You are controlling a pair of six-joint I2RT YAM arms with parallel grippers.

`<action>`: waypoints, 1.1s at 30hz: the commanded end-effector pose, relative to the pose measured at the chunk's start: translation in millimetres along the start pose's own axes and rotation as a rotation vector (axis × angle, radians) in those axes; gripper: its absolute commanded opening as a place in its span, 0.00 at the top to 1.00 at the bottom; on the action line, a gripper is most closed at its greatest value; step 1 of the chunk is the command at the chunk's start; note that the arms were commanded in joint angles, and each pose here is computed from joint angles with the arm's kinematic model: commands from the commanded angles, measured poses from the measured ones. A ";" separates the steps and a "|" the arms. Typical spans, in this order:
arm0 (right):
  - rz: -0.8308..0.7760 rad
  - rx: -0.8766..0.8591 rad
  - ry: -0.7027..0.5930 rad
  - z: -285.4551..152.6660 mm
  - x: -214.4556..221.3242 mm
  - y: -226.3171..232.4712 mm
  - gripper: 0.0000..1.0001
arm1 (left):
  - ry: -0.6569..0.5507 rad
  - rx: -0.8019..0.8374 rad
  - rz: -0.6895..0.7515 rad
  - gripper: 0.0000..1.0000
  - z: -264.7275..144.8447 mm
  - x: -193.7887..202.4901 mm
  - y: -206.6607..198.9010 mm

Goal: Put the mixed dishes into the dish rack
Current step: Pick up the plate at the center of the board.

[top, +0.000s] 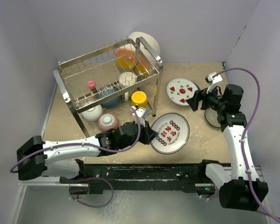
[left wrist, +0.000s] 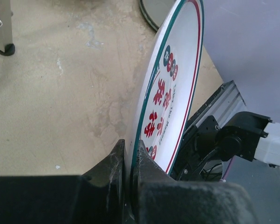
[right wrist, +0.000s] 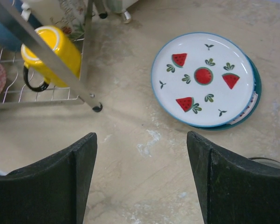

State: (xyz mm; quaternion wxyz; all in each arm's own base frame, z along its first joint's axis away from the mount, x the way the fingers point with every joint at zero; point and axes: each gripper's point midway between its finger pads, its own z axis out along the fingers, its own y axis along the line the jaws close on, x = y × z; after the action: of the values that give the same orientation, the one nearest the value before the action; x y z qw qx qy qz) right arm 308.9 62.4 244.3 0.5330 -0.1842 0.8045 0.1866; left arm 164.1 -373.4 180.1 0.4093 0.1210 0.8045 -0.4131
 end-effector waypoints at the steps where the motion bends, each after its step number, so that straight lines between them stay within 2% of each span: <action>1: 0.088 0.142 -0.063 -1.8 -14.9 -21.7 0.20 | -0.094 0.137 0.071 1.00 -22.3 -40.8 -37.1; 5: 0.113 0.222 -0.050 -2.6 -10.6 -35.8 0.20 | -0.118 0.160 0.168 1.00 -40.6 -58.6 -45.0; 12: 0.112 0.264 -0.062 -2.3 -12.5 -44.4 0.21 | -0.268 0.204 0.280 1.00 -83.7 -128.0 -77.9; 27: 0.122 0.280 -0.055 -1.5 -9.3 -47.7 0.22 | -0.502 0.211 0.282 1.00 -146.4 -242.7 -127.7; 33: 0.122 0.286 -0.059 -2.5 -9.5 -48.0 0.22 | -0.539 0.129 0.289 1.00 -145.7 -285.1 -128.7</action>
State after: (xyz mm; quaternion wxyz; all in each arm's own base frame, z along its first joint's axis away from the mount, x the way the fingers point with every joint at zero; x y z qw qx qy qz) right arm 328.4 24.2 240.4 0.5462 -0.0610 0.8277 0.1131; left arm 177.3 -315.9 465.3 0.6133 0.1812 0.6402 -0.4256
